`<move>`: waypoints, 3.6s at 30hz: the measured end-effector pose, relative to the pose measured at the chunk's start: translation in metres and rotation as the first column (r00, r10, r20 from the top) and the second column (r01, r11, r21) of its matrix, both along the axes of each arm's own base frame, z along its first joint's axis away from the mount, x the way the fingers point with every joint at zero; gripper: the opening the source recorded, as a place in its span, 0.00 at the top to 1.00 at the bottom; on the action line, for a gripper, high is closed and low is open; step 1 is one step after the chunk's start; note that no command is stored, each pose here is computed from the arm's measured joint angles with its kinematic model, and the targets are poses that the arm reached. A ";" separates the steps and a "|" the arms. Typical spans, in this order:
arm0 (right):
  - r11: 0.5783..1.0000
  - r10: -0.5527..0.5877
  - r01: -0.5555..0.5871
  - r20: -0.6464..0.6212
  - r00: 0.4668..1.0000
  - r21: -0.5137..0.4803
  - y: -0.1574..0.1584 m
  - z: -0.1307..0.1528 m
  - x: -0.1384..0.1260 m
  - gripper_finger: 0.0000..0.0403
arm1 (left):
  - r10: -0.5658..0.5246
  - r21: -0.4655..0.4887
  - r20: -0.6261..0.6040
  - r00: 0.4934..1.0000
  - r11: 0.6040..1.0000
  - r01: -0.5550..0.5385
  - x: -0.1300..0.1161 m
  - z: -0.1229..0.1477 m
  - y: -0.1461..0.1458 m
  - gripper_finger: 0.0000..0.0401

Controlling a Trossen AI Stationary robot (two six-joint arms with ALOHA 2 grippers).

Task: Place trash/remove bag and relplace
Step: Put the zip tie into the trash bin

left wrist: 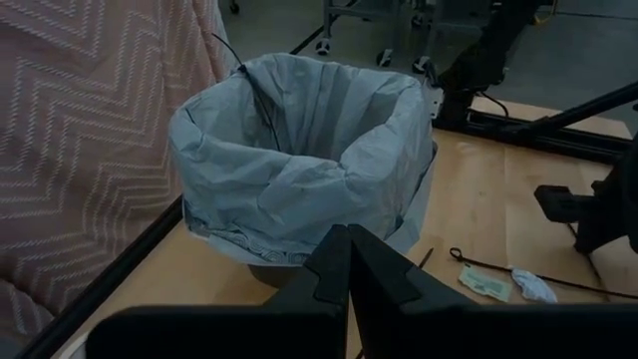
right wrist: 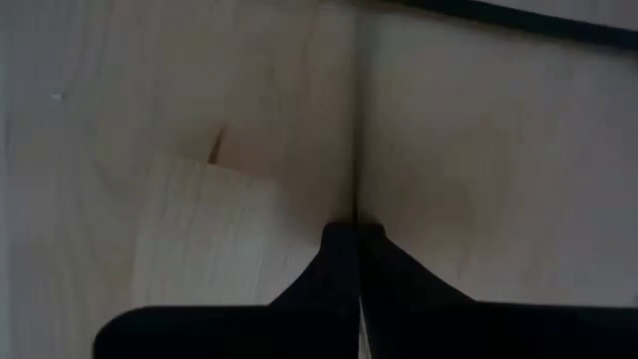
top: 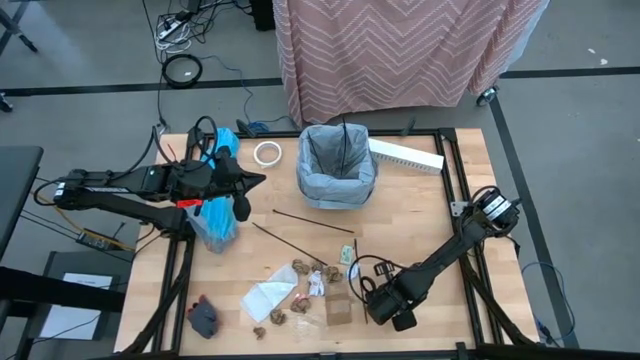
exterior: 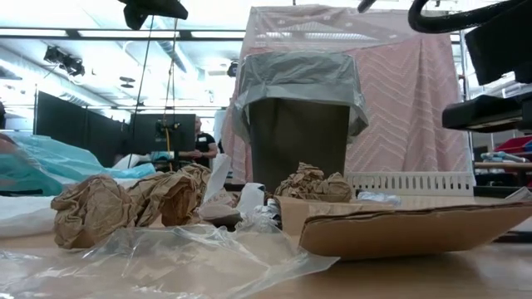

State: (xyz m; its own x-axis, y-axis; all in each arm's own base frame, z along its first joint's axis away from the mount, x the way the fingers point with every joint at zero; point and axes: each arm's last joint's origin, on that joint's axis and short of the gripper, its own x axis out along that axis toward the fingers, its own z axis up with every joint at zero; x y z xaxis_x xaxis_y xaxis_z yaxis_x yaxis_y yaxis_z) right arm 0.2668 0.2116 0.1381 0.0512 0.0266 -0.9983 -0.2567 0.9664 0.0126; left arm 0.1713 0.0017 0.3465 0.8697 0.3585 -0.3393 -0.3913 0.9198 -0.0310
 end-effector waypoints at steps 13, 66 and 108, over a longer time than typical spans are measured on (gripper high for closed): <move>0.907 -0.418 0.413 0.263 0.869 0.075 -0.043 0.113 -0.022 1.00 | -0.001 0.000 -0.003 1.000 1.000 0.001 0.000 0.000 0.000 0.96; 0.761 -0.302 0.517 0.919 -0.252 0.392 -0.268 0.182 0.032 0.95 | 0.060 0.033 -0.002 0.998 0.998 -0.060 -0.001 0.000 0.002 0.96; 0.932 -0.362 0.288 0.551 0.752 0.219 -0.135 0.068 0.023 0.70 | 0.076 0.032 0.000 0.997 0.997 -0.076 -0.001 0.000 0.002 0.96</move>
State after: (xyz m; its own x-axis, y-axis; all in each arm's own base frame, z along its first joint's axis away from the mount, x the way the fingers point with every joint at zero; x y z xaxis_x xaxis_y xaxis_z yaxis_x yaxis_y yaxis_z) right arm 0.2895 0.0765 0.2061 0.6383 0.0121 -0.7697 0.0778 0.9938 0.0801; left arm 0.1703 0.0039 0.3467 0.8390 0.4345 -0.3276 -0.4604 0.8877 -0.0016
